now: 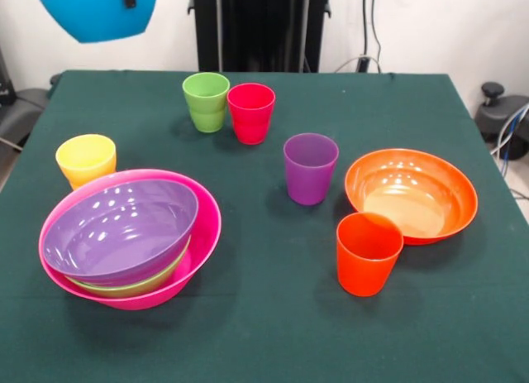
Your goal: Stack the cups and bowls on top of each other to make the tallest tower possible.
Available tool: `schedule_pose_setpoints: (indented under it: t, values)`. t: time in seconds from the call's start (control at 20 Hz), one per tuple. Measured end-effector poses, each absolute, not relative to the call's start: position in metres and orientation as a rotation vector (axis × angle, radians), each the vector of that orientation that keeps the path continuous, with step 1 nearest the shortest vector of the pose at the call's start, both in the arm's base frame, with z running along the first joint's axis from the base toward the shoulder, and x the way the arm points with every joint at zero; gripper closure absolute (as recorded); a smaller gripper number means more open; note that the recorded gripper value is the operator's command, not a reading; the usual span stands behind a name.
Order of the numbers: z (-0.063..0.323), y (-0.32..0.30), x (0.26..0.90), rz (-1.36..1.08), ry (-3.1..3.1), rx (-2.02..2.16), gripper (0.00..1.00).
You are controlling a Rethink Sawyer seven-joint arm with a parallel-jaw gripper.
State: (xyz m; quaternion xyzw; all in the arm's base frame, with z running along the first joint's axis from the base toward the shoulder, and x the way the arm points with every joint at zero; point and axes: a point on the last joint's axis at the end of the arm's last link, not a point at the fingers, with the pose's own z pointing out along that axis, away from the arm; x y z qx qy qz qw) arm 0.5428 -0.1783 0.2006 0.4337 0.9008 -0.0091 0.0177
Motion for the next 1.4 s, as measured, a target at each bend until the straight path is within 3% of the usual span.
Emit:
schedule_pose_setpoints:
  t: [1.4]
  values:
    - [0.160, -0.138, 0.659, 0.054, 2.877, 1.212, 1.00]
